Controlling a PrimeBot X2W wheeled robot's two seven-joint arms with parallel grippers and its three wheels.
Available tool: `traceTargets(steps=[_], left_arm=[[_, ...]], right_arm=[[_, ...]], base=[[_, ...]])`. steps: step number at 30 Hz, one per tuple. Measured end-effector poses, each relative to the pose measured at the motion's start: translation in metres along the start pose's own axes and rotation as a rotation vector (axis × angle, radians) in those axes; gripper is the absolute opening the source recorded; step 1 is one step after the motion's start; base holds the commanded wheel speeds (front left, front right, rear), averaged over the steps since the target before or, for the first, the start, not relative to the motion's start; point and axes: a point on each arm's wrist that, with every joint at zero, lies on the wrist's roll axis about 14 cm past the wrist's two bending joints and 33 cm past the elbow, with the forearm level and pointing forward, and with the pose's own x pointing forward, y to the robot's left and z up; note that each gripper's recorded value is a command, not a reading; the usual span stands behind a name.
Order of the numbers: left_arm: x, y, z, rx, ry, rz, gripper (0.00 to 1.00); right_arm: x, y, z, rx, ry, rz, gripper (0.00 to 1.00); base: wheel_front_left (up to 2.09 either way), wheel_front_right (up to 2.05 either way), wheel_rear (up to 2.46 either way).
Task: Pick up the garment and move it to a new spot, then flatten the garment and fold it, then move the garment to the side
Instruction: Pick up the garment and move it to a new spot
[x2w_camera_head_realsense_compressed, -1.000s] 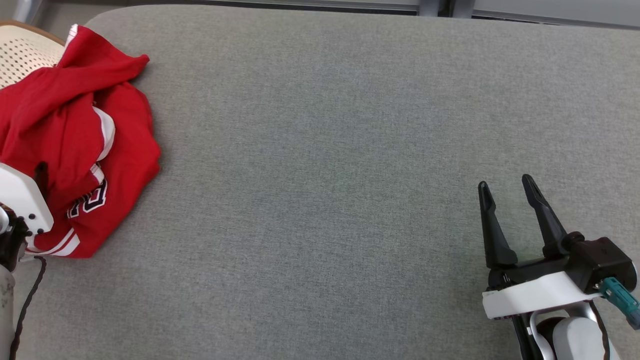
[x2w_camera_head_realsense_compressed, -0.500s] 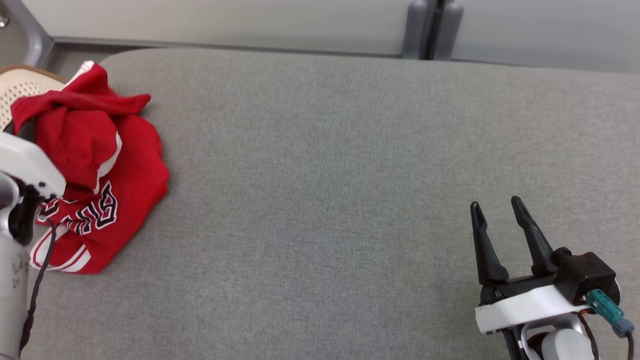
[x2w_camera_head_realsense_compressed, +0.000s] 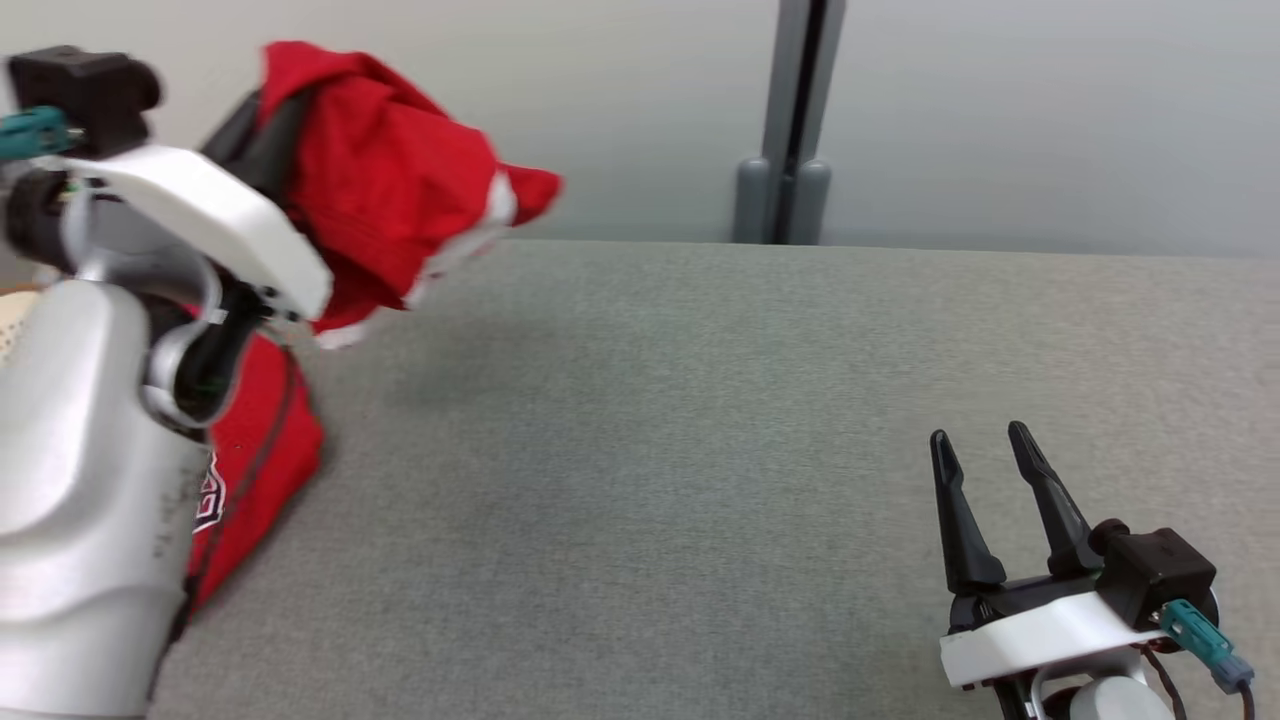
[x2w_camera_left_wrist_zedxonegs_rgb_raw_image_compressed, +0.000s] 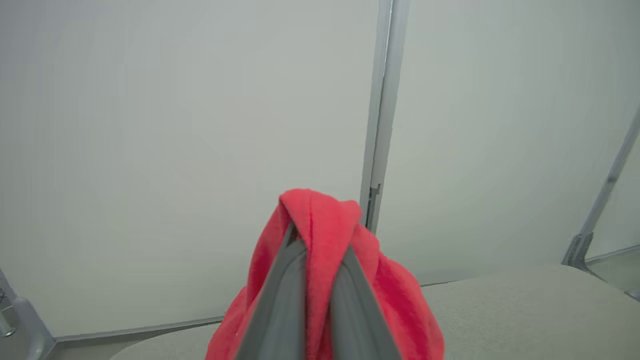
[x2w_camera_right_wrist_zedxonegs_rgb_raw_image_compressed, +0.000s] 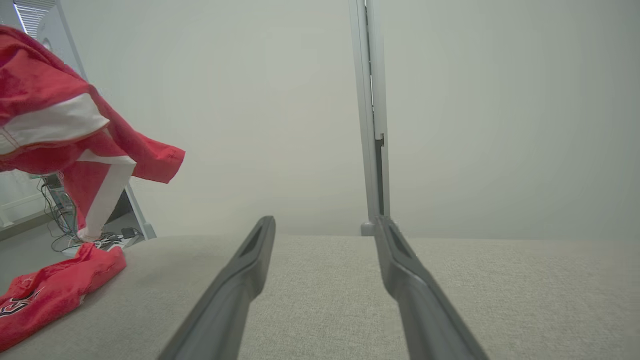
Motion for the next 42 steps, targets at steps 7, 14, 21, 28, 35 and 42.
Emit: traceTargets(steps=[7,14,21,28,35,42], left_arm=[[0.011,-0.123,-0.008,-0.078,0.037,-0.304,0.0],[0.015,-0.227,-0.025,-0.137,0.092,-0.568,0.0],[0.005,-0.297,-0.074,-0.2,0.256,-0.782,0.0],[0.008,-0.257,-0.199,0.0,0.61,-0.757,0.0],[0.044,-0.18,-0.265,0.351,0.669,-0.631,1.0],[0.065,-0.167,-0.251,0.339,0.533,-0.537,1.0]], right_arm=[[-0.012,-0.024,0.023,-0.025,-0.063,-0.077,1.0],[-0.026,-0.063,0.044,-0.055,-0.118,-0.195,1.0],[-0.053,-0.113,0.045,-0.079,-0.12,-0.355,1.0],[-0.071,-0.14,0.035,-0.09,-0.083,-0.449,1.0],[-0.078,-0.15,0.025,-0.095,-0.042,-0.484,1.0],[-0.064,-0.138,0.023,-0.096,-0.043,-0.431,1.0]], base=[[0.0,0.0,0.0],[0.0,0.0,0.0],[0.0,0.0,0.0],[0.0,0.0,0.0],[0.0,0.0,0.0],[0.0,0.0,0.0]])
